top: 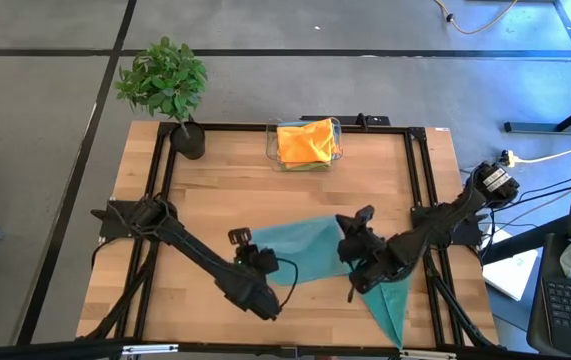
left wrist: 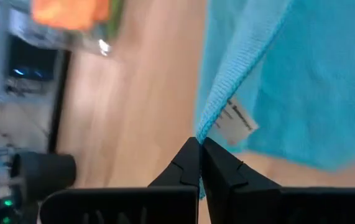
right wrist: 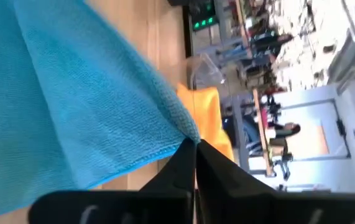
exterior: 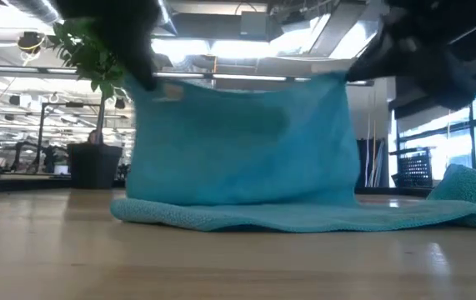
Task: Fold microfiber towels
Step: Fold the top blue microfiber towel
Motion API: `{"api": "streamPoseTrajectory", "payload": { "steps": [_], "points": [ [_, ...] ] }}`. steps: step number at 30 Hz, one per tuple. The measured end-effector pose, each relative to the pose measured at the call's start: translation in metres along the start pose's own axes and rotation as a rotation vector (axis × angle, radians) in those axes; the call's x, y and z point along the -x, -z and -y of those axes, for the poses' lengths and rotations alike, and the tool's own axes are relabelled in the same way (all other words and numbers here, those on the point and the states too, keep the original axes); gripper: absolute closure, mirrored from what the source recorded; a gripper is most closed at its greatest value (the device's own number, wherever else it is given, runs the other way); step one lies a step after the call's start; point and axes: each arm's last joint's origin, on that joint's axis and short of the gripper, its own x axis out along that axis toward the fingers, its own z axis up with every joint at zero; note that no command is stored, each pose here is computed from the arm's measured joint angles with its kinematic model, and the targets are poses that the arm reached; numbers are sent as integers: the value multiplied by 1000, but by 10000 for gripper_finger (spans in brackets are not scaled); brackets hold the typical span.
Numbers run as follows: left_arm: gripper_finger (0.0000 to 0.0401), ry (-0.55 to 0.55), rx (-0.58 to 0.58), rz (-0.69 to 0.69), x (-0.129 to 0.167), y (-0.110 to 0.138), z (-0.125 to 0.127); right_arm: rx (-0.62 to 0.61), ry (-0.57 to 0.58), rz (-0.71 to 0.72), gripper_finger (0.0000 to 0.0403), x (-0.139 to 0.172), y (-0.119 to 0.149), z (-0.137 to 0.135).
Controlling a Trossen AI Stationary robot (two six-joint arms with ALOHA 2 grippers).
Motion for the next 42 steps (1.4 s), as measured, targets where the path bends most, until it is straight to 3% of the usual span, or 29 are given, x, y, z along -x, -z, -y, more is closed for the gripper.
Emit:
{"api": "streamPoseTrajectory", "payload": {
  "steps": [5, 11, 18, 25, 35, 37, 42],
  "points": [
    [401, -71, 21, -10, -15, -5, -13, -11, -41, -75, 391, -17, 12, -2],
    [401, -213, 4, 17, -45, 0, -17, 6, 163, -142, 398, -39, 31, 2],
    [401, -343, -28, -23, -83, 10, -27, -108, 181, -274, 382, -75, 50, 10],
    [401, -413, -50, -76, -108, 18, -37, -163, -121, -320, 380, -106, 54, 12],
    [401, -502, -84, -53, -127, 11, -54, -186, -175, -237, 396, -116, 45, 17],
    [401, -518, -75, -59, -133, 8, -60, -215, -299, -199, 388, -116, 42, 14],
    [401, -517, -40, -157, -150, 3, -76, -321, -842, -93, 373, -105, 36, 0]
  ]
}}
